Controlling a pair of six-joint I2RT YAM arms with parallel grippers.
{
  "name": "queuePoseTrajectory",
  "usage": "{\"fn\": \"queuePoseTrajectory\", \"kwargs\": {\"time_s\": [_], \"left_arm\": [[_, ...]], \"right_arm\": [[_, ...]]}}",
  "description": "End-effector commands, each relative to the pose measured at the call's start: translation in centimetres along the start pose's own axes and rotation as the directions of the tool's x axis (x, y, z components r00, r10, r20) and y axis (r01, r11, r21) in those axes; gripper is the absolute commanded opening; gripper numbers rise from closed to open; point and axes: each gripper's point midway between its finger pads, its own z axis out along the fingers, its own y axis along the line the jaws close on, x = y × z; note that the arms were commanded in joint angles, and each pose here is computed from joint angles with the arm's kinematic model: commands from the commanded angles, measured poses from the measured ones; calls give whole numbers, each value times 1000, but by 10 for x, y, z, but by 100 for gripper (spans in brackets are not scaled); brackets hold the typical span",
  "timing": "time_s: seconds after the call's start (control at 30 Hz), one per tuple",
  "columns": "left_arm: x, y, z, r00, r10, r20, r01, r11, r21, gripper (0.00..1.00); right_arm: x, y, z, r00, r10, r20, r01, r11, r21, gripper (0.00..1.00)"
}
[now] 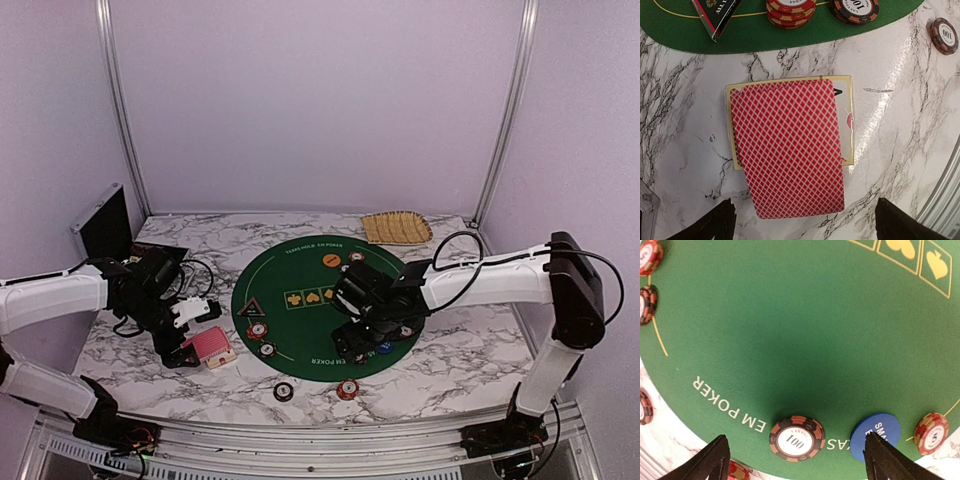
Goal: Distribute texas hold em gaming equipment
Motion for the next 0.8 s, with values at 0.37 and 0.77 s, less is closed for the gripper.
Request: {"fn": "queuePoseTrajectory", "kwargs": {"time_s": [0.37, 0.77], "left_arm": [[2, -2, 19, 997, 63, -47, -61, 997, 45, 99], [2, 5, 30, 997, 58, -47, -57, 998, 18, 99]], "right_arm": [[-46, 9, -59, 985, 61, 160, -51, 996, -67, 99], [-50, 11, -68, 982, 67, 177, -53, 995, -83, 99]]}}
